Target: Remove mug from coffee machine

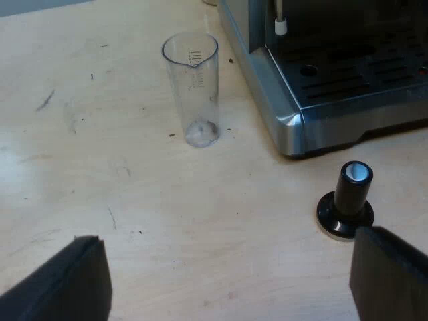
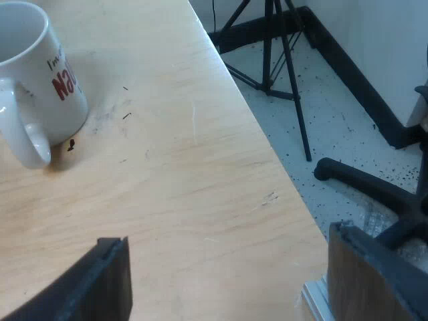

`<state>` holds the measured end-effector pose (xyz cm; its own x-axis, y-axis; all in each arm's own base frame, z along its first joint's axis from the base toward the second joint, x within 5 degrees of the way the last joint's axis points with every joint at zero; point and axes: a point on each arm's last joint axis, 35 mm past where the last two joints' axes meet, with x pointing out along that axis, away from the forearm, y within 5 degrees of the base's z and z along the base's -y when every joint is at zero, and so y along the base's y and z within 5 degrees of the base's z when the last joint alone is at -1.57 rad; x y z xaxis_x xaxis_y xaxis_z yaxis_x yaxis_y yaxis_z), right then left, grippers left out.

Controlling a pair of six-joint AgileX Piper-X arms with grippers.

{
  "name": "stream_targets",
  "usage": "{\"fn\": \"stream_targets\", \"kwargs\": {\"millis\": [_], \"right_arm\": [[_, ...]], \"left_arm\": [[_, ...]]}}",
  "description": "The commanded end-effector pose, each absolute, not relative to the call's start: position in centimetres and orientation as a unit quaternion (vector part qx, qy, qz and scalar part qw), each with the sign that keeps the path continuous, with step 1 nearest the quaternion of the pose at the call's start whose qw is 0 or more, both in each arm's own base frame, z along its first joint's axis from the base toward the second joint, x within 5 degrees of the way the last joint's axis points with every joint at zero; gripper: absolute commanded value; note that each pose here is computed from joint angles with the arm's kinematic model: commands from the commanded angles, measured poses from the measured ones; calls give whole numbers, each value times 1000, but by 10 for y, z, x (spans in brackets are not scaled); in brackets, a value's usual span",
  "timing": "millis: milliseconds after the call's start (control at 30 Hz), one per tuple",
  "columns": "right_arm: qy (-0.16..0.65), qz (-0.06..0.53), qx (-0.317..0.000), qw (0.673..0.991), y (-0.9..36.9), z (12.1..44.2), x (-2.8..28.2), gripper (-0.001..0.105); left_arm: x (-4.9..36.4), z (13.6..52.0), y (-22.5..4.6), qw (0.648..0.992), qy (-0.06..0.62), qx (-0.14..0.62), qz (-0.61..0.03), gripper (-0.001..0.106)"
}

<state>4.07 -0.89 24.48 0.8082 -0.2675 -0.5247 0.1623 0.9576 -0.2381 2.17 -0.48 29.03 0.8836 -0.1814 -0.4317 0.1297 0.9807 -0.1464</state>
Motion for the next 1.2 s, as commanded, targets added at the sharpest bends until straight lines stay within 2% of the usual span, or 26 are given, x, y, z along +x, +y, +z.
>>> {"fn": "stream_targets", "kwargs": {"millis": [33,300,667,1200], "right_arm": [[284,-114,-89,948,-9,247,42,63],[284,-112,-89,948,-9,247,42,63],[286,-135,-82,945,-11,247,41,63],[286,-135,-82,945,-11,247,41,63]], "left_arm": [[24,292,-5,969,227,-63,-82,79],[24,292,-5,969,226,-64,-75,79],[25,292,-3,971,223,-74,-32,79],[25,292,-3,971,223,-74,-32,79]]}}
